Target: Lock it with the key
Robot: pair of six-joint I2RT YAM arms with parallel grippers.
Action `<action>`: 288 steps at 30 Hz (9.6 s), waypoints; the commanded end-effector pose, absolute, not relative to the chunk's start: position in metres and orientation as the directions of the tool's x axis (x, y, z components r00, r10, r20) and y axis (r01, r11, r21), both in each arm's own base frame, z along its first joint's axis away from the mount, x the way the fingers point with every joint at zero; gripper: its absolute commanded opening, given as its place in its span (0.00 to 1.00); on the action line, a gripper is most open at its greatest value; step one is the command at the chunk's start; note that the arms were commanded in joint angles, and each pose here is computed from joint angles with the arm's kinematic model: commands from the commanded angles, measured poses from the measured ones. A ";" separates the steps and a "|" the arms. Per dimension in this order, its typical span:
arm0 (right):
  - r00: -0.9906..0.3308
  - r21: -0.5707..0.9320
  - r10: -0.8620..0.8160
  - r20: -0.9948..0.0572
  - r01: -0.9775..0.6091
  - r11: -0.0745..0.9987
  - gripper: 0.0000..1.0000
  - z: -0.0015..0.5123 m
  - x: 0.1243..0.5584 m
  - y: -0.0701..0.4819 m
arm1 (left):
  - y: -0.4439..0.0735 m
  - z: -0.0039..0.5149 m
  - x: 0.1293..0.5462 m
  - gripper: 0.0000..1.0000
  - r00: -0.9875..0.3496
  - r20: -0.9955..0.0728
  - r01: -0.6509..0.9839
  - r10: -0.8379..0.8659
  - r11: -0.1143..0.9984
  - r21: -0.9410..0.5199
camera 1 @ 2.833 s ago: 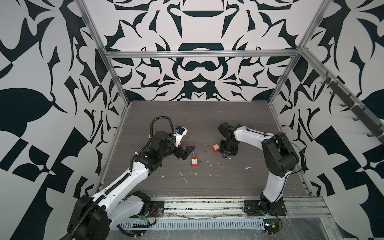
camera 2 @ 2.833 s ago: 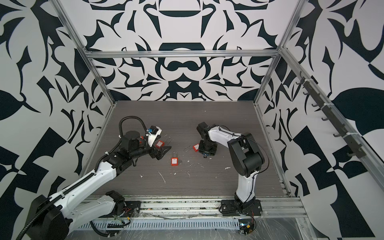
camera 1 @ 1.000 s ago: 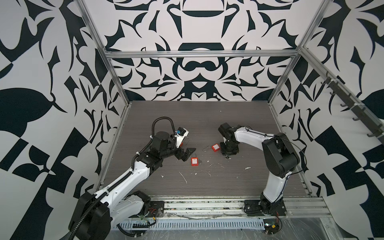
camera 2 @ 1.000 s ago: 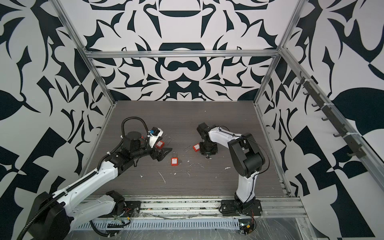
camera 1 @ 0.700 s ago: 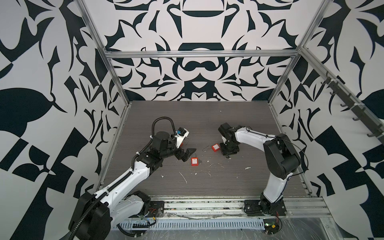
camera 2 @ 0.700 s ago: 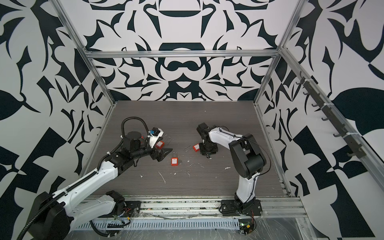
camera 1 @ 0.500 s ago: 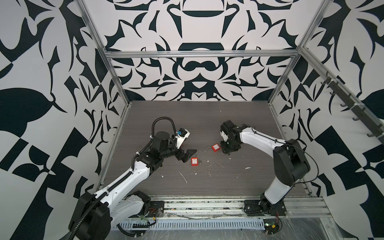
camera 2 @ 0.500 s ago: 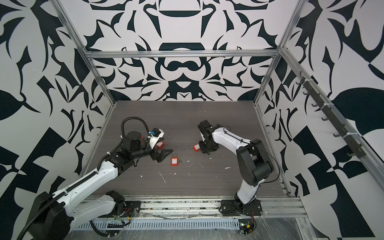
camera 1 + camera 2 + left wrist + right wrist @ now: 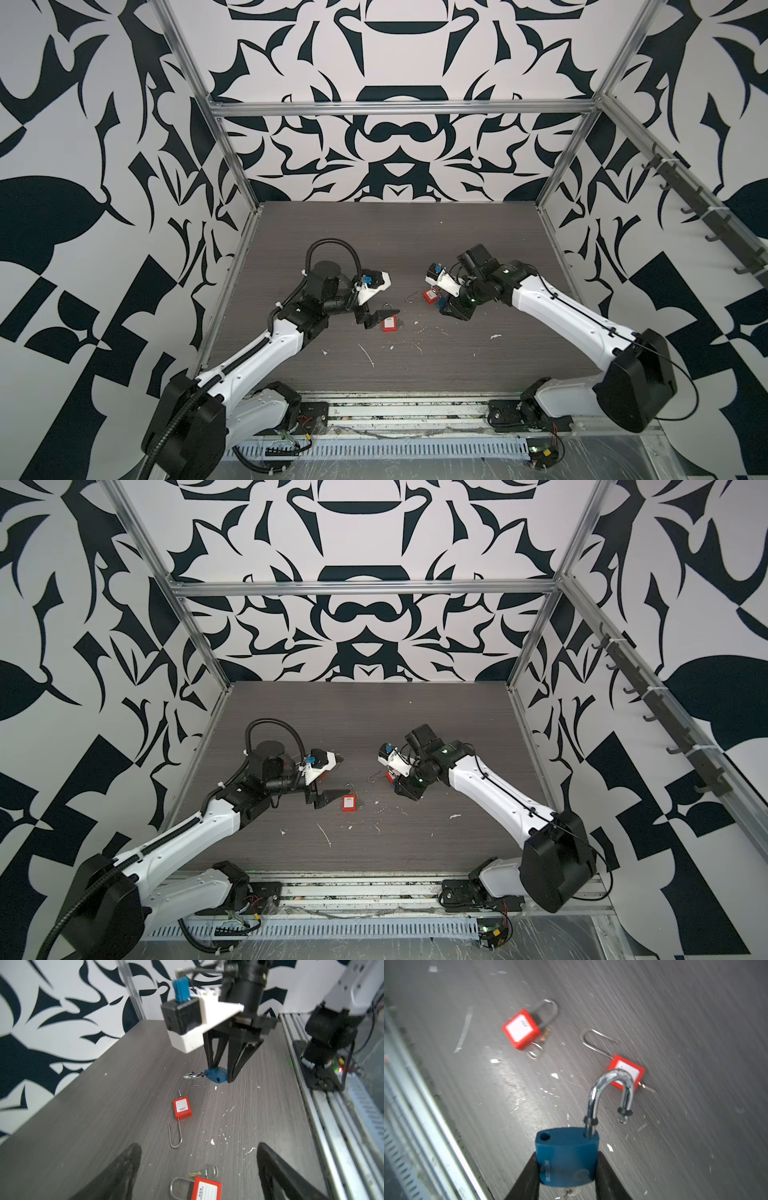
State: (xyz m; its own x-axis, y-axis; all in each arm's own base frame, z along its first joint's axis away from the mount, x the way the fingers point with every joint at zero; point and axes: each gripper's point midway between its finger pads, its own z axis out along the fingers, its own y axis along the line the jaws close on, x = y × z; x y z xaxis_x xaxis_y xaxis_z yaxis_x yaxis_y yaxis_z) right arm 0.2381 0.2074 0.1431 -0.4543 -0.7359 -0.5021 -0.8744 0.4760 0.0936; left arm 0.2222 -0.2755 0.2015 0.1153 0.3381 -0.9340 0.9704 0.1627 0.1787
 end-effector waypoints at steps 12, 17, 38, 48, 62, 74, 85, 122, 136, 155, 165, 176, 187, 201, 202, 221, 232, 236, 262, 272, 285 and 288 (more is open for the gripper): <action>-0.177 0.158 -0.808 -0.562 -0.982 0.105 0.12 0.176 0.195 0.234 | -0.326 0.197 0.212 0.58 0.592 -0.760 0.805 0.269 -0.158 0.571; -0.173 0.180 -0.795 -0.581 -0.980 0.082 0.12 0.182 0.189 0.243 | -0.335 0.197 0.209 0.52 0.624 -0.743 0.782 0.242 -0.184 0.596; -0.181 0.219 -0.809 -0.559 -0.973 0.067 0.17 0.185 0.184 0.248 | -0.338 0.200 0.188 0.04 0.638 -0.732 0.768 0.238 -0.252 0.588; -0.112 0.016 -0.750 -0.652 -0.991 0.135 0.49 0.205 0.210 0.252 | -0.333 0.207 0.184 0.00 0.409 -0.865 0.912 0.290 -0.156 0.379; -0.097 -0.072 -0.744 -0.661 -0.979 0.191 0.53 0.221 0.214 0.241 | -0.322 0.228 0.176 0.00 0.220 -0.947 0.975 0.234 -0.034 0.218; -0.066 -0.058 -0.725 -0.686 -0.988 0.145 0.46 0.216 0.189 0.250 | -0.320 0.234 0.166 0.00 0.138 -0.972 0.990 0.192 -0.040 0.132; -0.024 -0.079 -0.741 -0.671 -0.991 0.104 0.26 0.207 0.187 0.257 | -0.321 0.236 0.159 0.00 0.139 -0.975 0.989 0.174 -0.080 0.127; -0.013 -0.043 -0.722 -0.691 -0.997 0.059 0.00 0.221 0.181 0.265 | -0.317 0.210 0.170 0.28 0.133 -0.929 0.991 0.346 -0.066 0.118; 0.015 -0.090 -0.702 -0.712 -0.993 0.071 0.00 0.223 0.192 0.273 | -0.320 0.211 0.163 0.00 0.110 -0.937 0.991 0.332 -0.110 0.078; 0.019 -0.066 -0.459 -0.888 -0.994 0.088 0.00 0.269 0.202 0.324 | -0.332 0.204 0.155 0.00 0.048 -0.958 0.990 0.282 -0.142 0.008; 0.104 -0.171 -0.404 -0.909 -0.976 0.133 0.00 0.288 0.222 0.340 | -0.341 0.190 0.151 0.00 0.013 -0.959 0.987 0.284 -0.156 -0.033; 0.218 -0.284 -0.388 -0.895 -0.951 0.119 0.00 0.292 0.225 0.348 | -0.338 0.193 0.140 0.00 0.011 -0.969 0.980 0.246 -0.194 -0.039; 0.339 -0.378 -0.355 -0.871 -0.925 0.044 0.00 0.301 0.218 0.353 | -0.331 0.210 0.116 0.00 0.063 -0.983 0.957 0.172 -0.288 0.011; 0.426 -0.456 -0.301 -0.854 -0.889 0.038 0.00 0.318 0.215 0.361 | -0.331 0.208 0.113 0.00 0.051 -0.981 0.953 0.188 -0.301 -0.008; 0.428 -0.459 -0.296 -0.854 -0.887 0.040 0.00 0.320 0.214 0.361 | -0.329 0.205 0.113 0.00 0.051 -0.979 0.955 0.199 -0.297 -0.010; 0.285 -0.353 -0.536 -0.795 -0.935 0.028 0.09 0.258 0.195 0.314 | -0.309 0.241 0.151 0.00 0.087 -0.981 0.985 0.176 -0.160 0.059; 0.186 -0.319 -0.568 -0.801 -0.937 0.143 0.52 0.254 0.195 0.280 | -0.309 0.260 0.163 0.00 0.090 -0.990 0.988 0.110 -0.138 0.075; 0.141 -0.282 -0.560 -0.816 -0.944 0.173 0.53 0.257 0.187 0.267 | -0.311 0.266 0.166 0.00 0.093 -0.992 0.989 0.088 -0.125 0.081; 0.036 -0.164 -0.429 -0.903 -0.950 0.265 0.29 0.250 0.179 0.254 | -0.313 0.278 0.164 0.00 0.078 -0.997 0.986 0.028 -0.147 0.073; 0.051 -0.150 -0.416 -0.908 -0.966 0.211 0.22 0.259 0.172 0.260 | -0.315 0.280 0.166 0.00 0.088 -0.996 0.985 0.027 -0.150 0.083; 0.009 -0.083 -0.395 -0.919 -0.982 0.171 0.18 0.265 0.164 0.265 | -0.316 0.277 0.168 0.00 0.092 -0.995 0.985 0.033 -0.147 0.086; -0.009 -0.060 -0.390 -0.921 -0.985 0.165 0.24 0.266 0.162 0.266 | -0.316 0.277 0.169 0.00 0.099 -0.995 0.985 0.032 -0.147 0.093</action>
State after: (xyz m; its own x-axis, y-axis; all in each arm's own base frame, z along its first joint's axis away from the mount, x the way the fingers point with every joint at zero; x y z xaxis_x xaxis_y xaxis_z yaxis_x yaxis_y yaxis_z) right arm 0.1691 0.2556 0.2317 -0.0522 -0.4715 -0.8803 -0.9739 0.2190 -0.0596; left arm 0.1630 -0.3139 0.2605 0.0409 0.0682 -0.9968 0.9871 -0.1570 0.0298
